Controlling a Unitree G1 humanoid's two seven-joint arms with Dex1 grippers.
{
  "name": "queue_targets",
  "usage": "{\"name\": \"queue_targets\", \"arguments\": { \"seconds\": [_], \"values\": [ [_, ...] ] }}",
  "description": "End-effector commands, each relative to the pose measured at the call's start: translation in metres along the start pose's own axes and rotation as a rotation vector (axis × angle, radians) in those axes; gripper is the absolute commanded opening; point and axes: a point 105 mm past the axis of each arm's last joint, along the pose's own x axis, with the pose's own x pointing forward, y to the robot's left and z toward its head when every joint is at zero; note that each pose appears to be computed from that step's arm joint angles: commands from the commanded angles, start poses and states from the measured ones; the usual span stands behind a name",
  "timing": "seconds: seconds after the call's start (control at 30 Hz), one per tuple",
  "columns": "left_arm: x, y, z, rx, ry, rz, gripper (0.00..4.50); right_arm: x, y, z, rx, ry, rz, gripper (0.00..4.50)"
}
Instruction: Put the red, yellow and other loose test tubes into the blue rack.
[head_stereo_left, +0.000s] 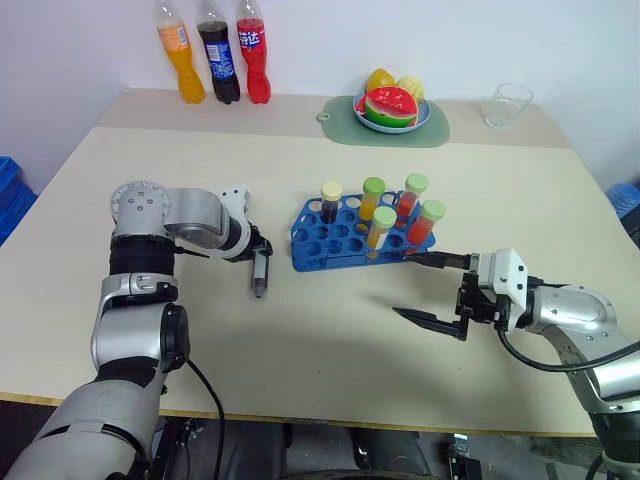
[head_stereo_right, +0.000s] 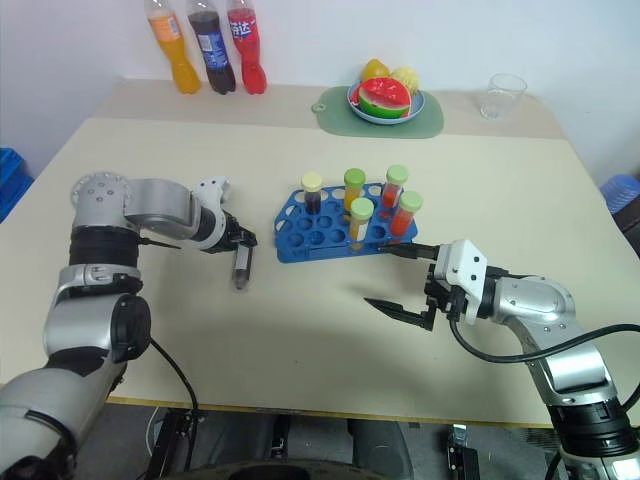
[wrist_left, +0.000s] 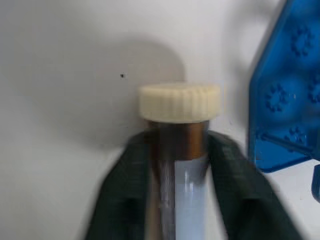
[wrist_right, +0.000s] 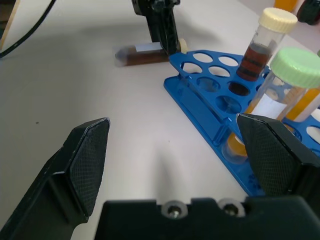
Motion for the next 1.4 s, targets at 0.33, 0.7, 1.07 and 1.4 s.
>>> {"name": "queue_targets", "arguments": {
  "seconds": [0.33, 0.7, 1.07, 1.4],
  "values": [
    [-0.043, 0.001, 0.024, -0.029, -0.296, -0.131, 0.74, 0.003, -0.007, 0.013, -0.044, -0.039, -0.004, 4.50],
    [-0.130, -0.031, 0.002, 0.475, -1.024, -0.715, 0.74, 0.005, -0.015, 0.007, -0.024, -0.045, -0.054, 4.50],
    [-0.091, -0.056, 0.005, 0.757, -1.060, -1.067, 0.74, -0.007, -0.006, -0.011, 0.015, -0.015, -0.214, 4.50],
    [-0.044, -0.091, 0.032, 0.911, -1.032, -1.039, 0.74, -0.011, 0.007, -0.015, 0.013, 0.002, -0.314, 4.50]
  ]
}}
